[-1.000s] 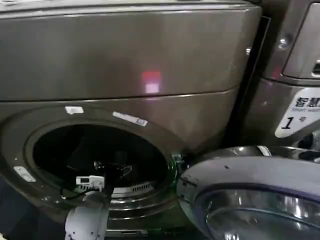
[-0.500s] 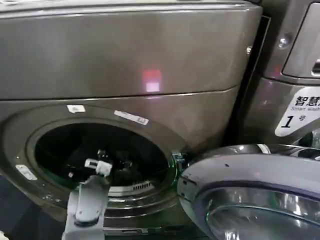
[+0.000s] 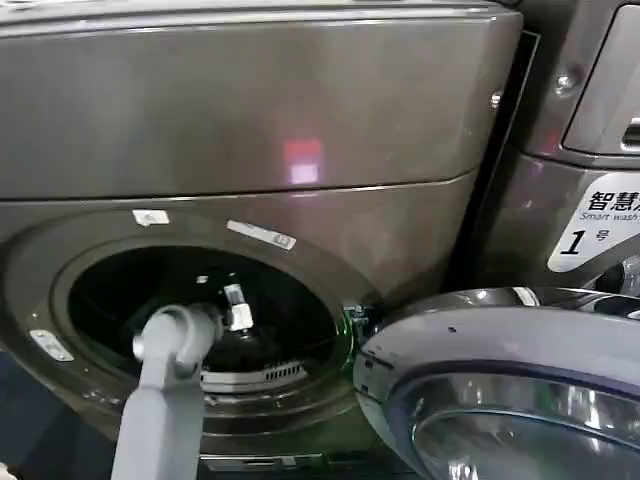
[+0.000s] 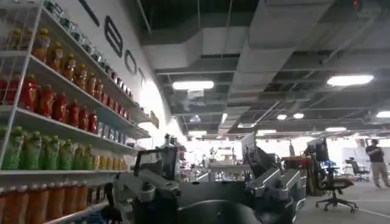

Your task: Grasp the clothes from the dryer.

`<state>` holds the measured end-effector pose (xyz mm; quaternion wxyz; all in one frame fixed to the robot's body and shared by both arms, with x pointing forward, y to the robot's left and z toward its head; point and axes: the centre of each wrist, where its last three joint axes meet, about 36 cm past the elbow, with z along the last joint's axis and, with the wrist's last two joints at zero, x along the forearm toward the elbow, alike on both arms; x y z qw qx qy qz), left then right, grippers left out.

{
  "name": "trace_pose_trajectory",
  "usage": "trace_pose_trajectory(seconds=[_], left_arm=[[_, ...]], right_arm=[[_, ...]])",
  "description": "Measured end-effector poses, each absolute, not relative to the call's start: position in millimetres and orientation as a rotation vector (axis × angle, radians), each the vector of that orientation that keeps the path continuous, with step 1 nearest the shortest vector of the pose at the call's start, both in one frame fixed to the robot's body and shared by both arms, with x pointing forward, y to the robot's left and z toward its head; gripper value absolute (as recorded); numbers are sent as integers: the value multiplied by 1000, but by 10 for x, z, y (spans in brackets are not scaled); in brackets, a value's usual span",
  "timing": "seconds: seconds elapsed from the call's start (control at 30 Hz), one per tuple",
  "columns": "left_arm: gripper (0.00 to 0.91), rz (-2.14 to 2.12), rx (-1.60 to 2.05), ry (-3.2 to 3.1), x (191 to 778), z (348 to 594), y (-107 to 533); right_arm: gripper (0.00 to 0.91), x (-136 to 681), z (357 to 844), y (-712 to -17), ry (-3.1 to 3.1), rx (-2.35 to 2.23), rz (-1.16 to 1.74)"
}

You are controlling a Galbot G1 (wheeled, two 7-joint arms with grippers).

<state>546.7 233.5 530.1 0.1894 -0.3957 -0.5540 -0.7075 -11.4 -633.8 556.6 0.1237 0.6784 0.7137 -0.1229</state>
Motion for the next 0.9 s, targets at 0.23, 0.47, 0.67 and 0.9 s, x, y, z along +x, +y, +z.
trace_pose_trajectory(seconds=[0.23,0.47,0.67,0.9], left_arm=[[907,-1958,-1210,-1524,5573,5148,2265],[907,-1915,-1244,-1482,5625,4977,2295],[907,-1849,-1263,-1473,5673,4801,2334],[907,-1760,-1268,-1476,5726,4611,2397]], right_arm=[[907,-123,5529,-6362,2082,1995,-369],[907,-117,5496,-6372,2089,2001,-378],[907,-103,5484,-6373,2096,2001,-381],[907,-60,5477,-6359,2106,1990,-382]])
